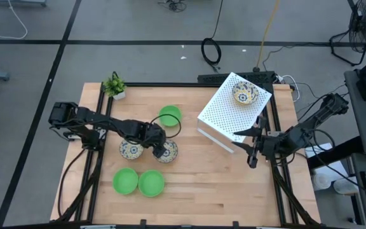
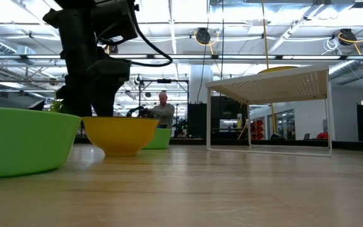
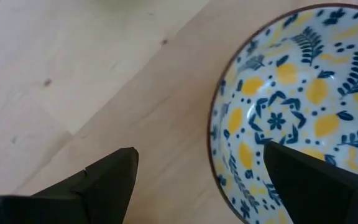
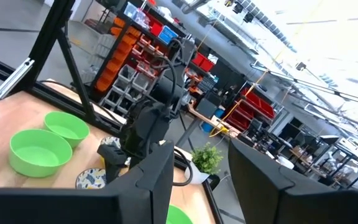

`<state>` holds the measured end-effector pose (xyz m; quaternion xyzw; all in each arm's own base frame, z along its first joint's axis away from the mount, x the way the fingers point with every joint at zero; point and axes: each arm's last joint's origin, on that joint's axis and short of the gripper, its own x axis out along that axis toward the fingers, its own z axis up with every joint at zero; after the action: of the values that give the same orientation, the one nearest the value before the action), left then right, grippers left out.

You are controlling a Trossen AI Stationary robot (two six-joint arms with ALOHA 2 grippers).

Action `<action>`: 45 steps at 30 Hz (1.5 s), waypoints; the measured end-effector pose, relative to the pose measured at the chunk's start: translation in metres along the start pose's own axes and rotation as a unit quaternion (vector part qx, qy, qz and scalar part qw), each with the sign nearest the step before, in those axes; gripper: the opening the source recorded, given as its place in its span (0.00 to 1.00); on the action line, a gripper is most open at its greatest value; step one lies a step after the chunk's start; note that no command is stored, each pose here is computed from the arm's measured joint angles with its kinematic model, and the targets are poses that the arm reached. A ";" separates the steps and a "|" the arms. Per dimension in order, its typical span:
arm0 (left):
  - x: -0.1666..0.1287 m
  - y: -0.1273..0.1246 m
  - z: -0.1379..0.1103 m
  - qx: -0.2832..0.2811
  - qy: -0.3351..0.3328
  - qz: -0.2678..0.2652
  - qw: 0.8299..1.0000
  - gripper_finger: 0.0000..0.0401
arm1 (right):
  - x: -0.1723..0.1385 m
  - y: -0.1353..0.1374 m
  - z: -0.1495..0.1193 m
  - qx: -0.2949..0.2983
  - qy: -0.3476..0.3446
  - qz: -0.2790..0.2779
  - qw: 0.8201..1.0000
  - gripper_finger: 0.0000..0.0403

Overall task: Pick & Place Mini bowls
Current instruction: Stack the right yellow patterned bowl on top of the other yellow patterned bowl on the shelf

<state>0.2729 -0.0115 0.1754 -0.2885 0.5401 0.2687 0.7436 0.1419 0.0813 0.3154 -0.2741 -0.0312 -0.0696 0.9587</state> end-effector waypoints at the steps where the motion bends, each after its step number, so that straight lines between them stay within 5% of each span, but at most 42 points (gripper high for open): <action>1: 0.000 0.001 0.000 -0.001 0.000 0.002 1.000 0.86 | 0.000 0.000 0.000 0.001 0.000 0.000 1.000 0.35; 15: 0.000 0.009 -0.005 -0.021 0.031 0.043 0.998 0.86 | 0.001 0.000 0.002 0.014 -0.006 -0.005 1.000 0.35; 32: -0.001 0.022 0.001 -0.035 -0.040 0.137 0.989 0.86 | 0.001 0.000 0.002 0.013 -0.006 -0.005 1.000 0.35; 45: 0.000 0.017 0.007 -0.037 -0.020 0.074 0.996 0.86 | 0.001 0.000 0.001 0.012 -0.006 -0.005 1.000 0.35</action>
<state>0.2653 0.0050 0.1742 -0.2696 0.5347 0.3489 0.7209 0.1425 0.0816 0.3169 -0.2626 -0.0388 -0.0719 0.9614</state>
